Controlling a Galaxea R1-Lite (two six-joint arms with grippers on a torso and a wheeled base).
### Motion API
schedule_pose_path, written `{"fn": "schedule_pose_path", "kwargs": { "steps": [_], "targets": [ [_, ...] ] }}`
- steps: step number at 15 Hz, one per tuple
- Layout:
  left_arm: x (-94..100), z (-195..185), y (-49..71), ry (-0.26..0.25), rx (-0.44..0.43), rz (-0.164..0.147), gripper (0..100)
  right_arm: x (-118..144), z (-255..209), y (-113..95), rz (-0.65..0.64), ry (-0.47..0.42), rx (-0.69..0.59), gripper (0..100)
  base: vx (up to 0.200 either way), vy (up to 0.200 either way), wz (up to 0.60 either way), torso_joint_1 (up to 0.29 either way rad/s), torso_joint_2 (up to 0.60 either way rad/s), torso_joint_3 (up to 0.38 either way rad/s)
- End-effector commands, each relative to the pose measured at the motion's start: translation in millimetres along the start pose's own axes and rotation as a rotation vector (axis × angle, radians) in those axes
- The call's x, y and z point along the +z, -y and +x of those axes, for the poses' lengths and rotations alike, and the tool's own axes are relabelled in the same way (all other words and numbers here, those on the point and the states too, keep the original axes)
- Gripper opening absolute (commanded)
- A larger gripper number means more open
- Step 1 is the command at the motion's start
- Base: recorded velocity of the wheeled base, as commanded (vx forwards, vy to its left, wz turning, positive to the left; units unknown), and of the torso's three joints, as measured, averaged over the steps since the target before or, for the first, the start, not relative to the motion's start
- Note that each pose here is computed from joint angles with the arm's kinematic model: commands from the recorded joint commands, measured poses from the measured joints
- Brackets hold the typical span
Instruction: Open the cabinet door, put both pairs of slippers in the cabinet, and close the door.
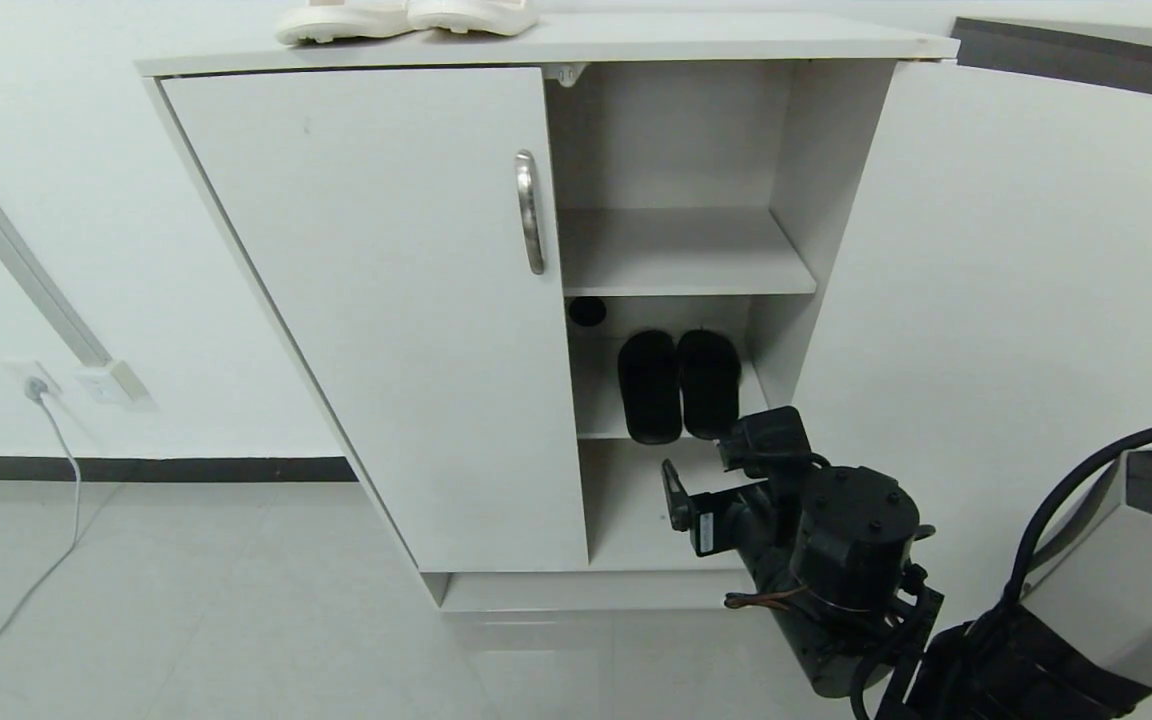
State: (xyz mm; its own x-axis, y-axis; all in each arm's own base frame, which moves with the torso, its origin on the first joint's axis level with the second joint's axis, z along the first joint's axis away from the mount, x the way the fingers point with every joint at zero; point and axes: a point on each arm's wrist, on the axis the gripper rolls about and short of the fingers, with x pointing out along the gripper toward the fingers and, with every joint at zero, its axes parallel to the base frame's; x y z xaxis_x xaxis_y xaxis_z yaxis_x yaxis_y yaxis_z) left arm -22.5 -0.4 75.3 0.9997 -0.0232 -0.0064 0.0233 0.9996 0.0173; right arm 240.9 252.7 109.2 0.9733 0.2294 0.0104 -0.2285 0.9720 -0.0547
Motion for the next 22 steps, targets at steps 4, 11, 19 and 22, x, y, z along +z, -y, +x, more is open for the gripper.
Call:
{"fn": "schedule_pose_path", "kwargs": {
  "steps": [4,11,19,22],
  "targets": [
    [0.1,0.0,0.0,0.002,0.000,-0.002,0,-1.8,-4.0,2.3,-0.007,-0.008,0.013,100,0.000,0.000,0.00,0.000,0.00,0.000],
    [0.1,0.0,0.0,0.002,-0.001,-0.001,0,-3.4,-2.3,7.0,-0.015,-0.016,0.018,100,0.000,0.086,0.00,0.001,0.00,0.002],
    [0.0,0.0,0.0,0.000,-0.001,-0.002,0,-3.7,-1.6,7.8,-0.016,-0.015,0.015,100,0.000,0.200,0.00,0.004,0.00,0.004],
    [0.1,0.0,0.0,0.002,0.000,-0.002,0,-3.7,-1.6,7.8,-0.016,-0.015,0.015,100,0.000,0.200,0.00,-0.001,0.00,0.002]
  ]
}}
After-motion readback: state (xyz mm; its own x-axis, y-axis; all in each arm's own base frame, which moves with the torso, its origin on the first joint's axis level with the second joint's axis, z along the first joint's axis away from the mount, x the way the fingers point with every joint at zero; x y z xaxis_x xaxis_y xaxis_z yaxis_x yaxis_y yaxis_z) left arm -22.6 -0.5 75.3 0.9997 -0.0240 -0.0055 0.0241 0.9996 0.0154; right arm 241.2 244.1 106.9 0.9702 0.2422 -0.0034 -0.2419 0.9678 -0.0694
